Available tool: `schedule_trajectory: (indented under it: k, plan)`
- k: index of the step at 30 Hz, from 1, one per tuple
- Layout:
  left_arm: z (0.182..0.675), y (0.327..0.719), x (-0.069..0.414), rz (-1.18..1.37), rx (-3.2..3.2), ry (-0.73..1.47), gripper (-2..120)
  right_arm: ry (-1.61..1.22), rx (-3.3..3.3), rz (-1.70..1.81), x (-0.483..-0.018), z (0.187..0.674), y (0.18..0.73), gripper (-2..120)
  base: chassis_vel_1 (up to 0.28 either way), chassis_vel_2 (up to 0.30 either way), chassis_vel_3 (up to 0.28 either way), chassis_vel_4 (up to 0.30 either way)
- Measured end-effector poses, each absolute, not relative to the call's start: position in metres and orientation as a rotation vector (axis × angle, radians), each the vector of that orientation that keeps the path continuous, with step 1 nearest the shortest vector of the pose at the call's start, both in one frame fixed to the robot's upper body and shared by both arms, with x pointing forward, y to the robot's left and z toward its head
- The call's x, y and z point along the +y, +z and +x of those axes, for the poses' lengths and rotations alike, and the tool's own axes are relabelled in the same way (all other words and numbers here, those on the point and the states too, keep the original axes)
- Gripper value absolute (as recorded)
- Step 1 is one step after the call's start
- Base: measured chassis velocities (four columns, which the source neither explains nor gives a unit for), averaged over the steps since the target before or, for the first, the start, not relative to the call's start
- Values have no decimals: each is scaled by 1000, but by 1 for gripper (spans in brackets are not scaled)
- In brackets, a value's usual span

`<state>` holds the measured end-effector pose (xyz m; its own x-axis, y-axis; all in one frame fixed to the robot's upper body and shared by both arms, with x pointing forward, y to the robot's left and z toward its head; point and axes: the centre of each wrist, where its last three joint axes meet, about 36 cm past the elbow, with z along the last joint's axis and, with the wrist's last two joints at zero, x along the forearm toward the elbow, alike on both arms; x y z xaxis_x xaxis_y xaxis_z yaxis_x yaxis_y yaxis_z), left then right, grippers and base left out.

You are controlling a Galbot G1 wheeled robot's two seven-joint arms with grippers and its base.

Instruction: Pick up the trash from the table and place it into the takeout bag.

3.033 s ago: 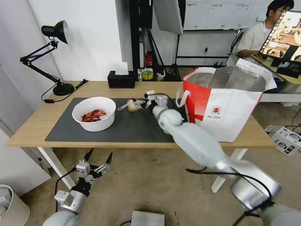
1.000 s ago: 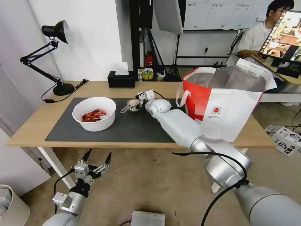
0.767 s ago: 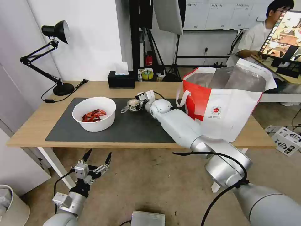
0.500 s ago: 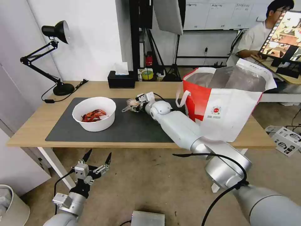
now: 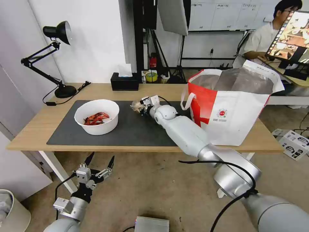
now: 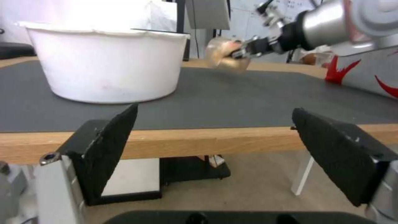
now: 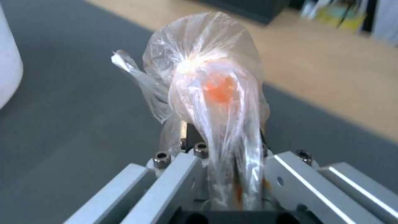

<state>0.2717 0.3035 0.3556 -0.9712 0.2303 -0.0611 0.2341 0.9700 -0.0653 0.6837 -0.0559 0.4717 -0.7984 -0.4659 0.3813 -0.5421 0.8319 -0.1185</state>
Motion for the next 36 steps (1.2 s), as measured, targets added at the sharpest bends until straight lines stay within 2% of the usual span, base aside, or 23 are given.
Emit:
schedule_trajectory:
  k: [8,16,24,35,36]
  plan:
    - [265,352,301,355,3076,-111,100,398,-2846,754,-82,619,466,3,0,0,0,0]
    - [262,352,300,348,3072,-113,100,343,-3060,700,-104,561,477,3,0,0,0,0]
    - [259,355,302,345,3072,-101,100,233,-3252,648,-130,530,503,3,0,0,0,0]
    - [259,354,295,359,3069,-102,100,227,-3450,460,-198,496,539,2,0,0,0,0]
    - [259,354,295,359,3069,-102,100,279,-3481,370,-217,494,547,2,0,0,0,0]
